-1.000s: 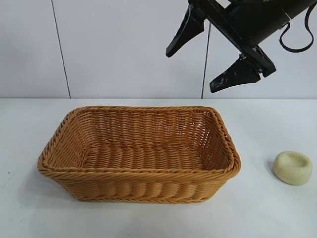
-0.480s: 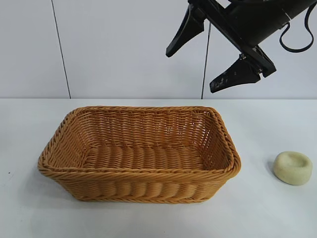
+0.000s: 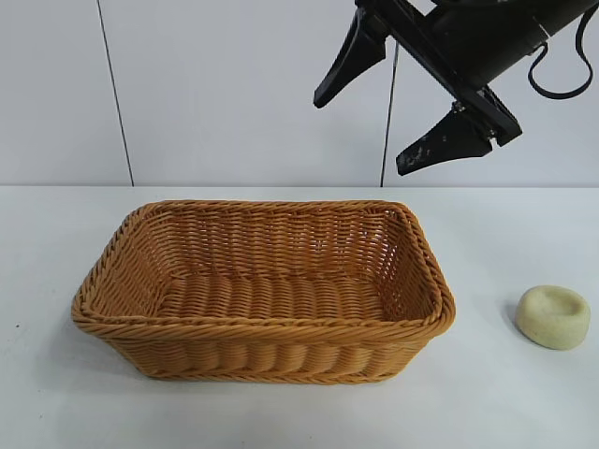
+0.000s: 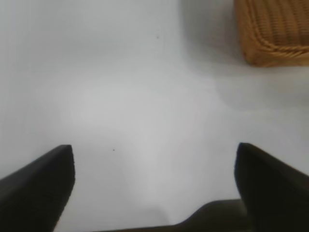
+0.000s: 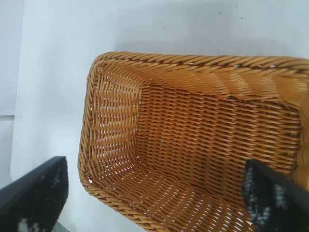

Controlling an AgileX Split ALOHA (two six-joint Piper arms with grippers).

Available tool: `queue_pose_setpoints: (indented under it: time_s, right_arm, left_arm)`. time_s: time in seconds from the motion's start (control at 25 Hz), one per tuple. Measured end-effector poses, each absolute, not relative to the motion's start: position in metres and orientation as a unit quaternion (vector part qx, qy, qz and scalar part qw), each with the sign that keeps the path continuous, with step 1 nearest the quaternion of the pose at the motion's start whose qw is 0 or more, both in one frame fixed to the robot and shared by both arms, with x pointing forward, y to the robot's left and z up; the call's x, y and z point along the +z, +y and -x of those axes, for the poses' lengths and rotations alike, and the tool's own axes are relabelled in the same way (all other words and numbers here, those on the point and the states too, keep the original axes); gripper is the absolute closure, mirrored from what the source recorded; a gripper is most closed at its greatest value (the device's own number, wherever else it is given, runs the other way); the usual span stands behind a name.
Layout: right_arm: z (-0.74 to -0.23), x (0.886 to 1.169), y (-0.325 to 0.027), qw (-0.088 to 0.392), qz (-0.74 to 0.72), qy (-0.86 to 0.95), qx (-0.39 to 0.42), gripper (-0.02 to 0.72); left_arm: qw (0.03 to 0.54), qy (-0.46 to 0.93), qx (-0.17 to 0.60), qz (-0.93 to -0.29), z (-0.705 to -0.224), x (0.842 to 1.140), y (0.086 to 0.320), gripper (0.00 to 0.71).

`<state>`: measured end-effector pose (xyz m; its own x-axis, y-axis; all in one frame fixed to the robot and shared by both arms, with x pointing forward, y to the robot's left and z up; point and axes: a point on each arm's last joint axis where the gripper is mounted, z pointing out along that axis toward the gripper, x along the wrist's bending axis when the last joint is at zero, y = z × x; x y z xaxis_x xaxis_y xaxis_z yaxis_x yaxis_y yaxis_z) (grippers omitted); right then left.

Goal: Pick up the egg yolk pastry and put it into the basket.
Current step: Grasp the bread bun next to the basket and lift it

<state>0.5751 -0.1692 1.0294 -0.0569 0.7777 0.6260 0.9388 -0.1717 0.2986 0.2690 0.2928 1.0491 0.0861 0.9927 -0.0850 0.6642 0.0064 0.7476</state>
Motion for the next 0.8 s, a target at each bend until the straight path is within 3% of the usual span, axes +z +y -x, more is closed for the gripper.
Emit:
queue_pose_setpoints:
  time_s: [0.16,0.4,0.8]
  right_arm:
    - [-0.575,1.029,-0.170,0.108,0.675,-0.639,-0.352,0.008]
    - [-0.573,1.028,-0.177,0.065,0.657,-0.677,-0.324,0.008]
    - [-0.577,1.057,-0.214,-0.086,0.659,-0.733,-0.145,0.008]
  left_arm:
    - [0.338,0.624,0.257,-0.656,-0.265,1.050,0.293,0.063]
    - [0.400,0.591,0.315,-0.626,-0.237,1.052,0.295,0.063]
    - [0.409,0.586,0.323,-0.621,-0.233,1.052,0.295,0.063]
